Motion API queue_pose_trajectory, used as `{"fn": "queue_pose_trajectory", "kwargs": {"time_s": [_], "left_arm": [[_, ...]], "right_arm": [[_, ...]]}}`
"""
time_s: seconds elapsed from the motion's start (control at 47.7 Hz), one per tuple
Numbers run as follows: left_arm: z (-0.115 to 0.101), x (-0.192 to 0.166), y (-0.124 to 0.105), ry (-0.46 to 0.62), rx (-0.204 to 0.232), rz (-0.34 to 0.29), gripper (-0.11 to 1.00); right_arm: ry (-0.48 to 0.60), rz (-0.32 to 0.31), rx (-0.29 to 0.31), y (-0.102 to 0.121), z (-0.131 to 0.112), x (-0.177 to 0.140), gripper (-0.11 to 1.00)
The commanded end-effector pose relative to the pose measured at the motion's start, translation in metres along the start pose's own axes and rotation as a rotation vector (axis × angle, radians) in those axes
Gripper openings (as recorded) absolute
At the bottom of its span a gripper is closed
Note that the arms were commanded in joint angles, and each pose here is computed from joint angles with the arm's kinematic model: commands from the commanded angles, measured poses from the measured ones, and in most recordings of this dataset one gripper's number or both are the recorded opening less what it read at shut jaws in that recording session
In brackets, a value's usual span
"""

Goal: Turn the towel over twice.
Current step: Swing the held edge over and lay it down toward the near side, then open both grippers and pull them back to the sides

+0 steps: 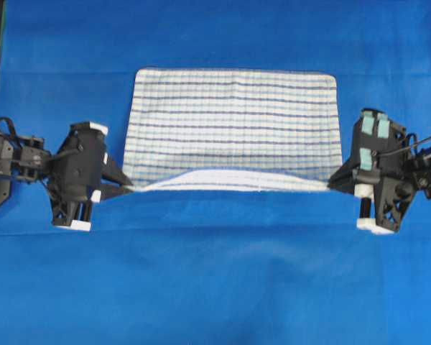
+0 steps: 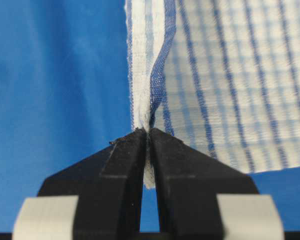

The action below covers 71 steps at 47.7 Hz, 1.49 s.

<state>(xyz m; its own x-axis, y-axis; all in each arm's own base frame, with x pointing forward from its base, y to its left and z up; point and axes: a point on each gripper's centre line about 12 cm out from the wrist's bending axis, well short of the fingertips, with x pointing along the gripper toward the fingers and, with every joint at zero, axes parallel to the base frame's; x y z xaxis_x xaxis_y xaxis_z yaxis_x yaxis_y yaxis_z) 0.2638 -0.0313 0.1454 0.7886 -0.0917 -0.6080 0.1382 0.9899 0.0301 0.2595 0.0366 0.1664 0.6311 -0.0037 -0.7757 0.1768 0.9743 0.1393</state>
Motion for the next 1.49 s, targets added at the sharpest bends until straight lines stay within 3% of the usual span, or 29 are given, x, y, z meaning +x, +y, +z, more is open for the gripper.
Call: {"fn": "queue_pose_trajectory", "kwargs": {"time_s": [0.0, 0.252, 0.797, 0.86, 0.902, 0.965, 1.028, 1.091, 1.175, 1.238, 1.469], "left_arm": [[0.005, 0.005, -0.004, -0.007, 0.008, -0.012, 0.03], [-0.001, 0.018, -0.009, 0.028, 0.018, -0.024, 0.03], [-0.006, 0.024, -0.012, 0.054, 0.025, -0.033, 0.03], [-0.005, 0.024, -0.012, 0.050, 0.017, -0.033, 0.03], [-0.004, 0.023, -0.012, 0.047, 0.008, -0.033, 0.05], [-0.002, 0.023, -0.012, 0.041, -0.016, -0.033, 0.13], [-0.002, 0.022, -0.014, 0.040, -0.033, -0.039, 0.29], [-0.001, 0.022, -0.017, 0.038, -0.036, -0.046, 0.50], [-0.001, 0.022, -0.020, 0.040, -0.033, -0.053, 0.74], [0.002, 0.022, -0.020, 0.035, -0.031, -0.055, 0.87], [0.025, 0.008, -0.019, -0.019, -0.024, -0.057, 0.84]], "right_arm": [[-0.007, 0.033, 0.002, 0.007, -0.002, 0.005, 0.07], [0.030, 0.076, 0.023, 0.016, -0.015, 0.028, 0.07], [0.052, 0.077, 0.022, 0.021, -0.017, 0.035, 0.07], [0.053, 0.075, 0.022, 0.021, -0.017, 0.035, 0.09], [0.053, 0.073, 0.022, 0.021, -0.016, 0.035, 0.16], [0.054, 0.067, 0.021, 0.021, -0.014, 0.035, 0.34], [0.066, 0.054, 0.020, 0.021, -0.014, 0.035, 0.53], [0.075, 0.041, 0.014, 0.020, -0.014, 0.034, 0.66], [0.080, 0.027, 0.012, 0.020, -0.011, 0.032, 0.66], [0.077, 0.020, 0.005, 0.020, -0.008, 0.029, 0.63], [-0.021, 0.053, -0.004, 0.023, 0.011, 0.005, 0.63]]}}
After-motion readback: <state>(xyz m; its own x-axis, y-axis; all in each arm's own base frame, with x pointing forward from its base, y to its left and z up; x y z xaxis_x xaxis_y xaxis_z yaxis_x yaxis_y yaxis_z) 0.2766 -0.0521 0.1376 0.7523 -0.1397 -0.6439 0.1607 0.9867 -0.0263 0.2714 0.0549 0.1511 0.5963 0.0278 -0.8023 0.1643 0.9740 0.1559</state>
